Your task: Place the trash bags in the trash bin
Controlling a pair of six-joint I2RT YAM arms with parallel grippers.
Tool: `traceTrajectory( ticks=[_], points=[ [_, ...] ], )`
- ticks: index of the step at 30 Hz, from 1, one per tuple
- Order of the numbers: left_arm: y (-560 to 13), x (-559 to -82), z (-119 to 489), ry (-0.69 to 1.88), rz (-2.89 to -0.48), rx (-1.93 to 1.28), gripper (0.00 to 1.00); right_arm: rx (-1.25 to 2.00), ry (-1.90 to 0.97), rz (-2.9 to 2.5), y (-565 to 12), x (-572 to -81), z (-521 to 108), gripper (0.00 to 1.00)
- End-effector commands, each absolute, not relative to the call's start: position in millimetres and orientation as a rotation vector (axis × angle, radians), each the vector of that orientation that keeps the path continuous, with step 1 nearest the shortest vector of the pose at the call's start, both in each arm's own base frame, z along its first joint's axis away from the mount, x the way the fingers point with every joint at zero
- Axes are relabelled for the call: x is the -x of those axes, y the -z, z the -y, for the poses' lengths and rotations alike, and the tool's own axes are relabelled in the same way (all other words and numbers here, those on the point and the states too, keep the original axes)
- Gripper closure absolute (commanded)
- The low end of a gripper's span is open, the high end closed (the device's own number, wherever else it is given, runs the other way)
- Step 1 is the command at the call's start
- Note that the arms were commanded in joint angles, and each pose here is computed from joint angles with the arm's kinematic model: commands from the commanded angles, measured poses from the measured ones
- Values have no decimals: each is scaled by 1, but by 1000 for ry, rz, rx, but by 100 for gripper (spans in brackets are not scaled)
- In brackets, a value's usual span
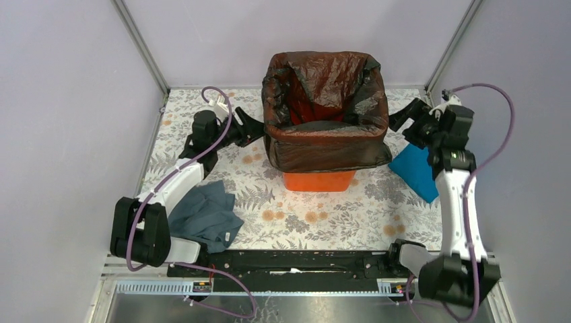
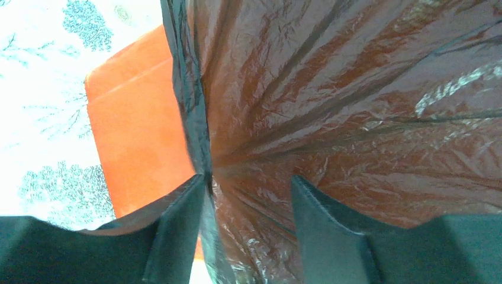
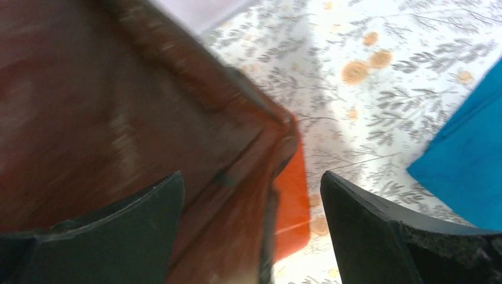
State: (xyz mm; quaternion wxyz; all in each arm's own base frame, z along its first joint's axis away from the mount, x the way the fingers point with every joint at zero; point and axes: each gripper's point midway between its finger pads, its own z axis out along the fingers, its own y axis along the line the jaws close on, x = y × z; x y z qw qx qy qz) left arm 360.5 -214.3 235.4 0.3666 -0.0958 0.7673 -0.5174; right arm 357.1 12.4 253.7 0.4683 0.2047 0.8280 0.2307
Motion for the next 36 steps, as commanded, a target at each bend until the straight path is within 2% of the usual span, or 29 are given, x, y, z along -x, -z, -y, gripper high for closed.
traceTrajectory(
  ticks=[1,5,7,13,19,22,24,27,31,36],
  points=[
    [-262,-358,206,1284,-1934,182,35,-478,-853,-1994,-263,-321,-55,8],
    [-267,-351,205,1289,-1928,161,31,-514,-1075,-1940,-256,-312,-77,8],
    [-267,-346,206,1305,-1922,162,30,-541,-1086,-1936,-249,-314,-77,10],
    [-265,-329,208,1334,-1925,143,30,-569,-1138,-1961,-207,-318,-81,31],
    [-275,-321,202,1261,-1933,79,26,-510,-1230,-2004,-148,-309,-112,35],
    [-284,-320,195,1187,-1927,47,24,-560,-1175,-2088,-115,-306,-109,37],
    [-289,-317,192,1150,-1928,28,22,-601,-1009,-2177,-93,-306,-93,41],
    [-295,-312,186,1100,-1932,5,21,-637,-720,-2286,-77,-305,-62,38],
    [-305,-309,173,985,-1925,-15,19,-614,-432,-2287,-115,-307,-26,31],
    [-322,-311,148,815,-1881,32,17,-532,-241,-2061,-240,-319,5,21]
  ],
)
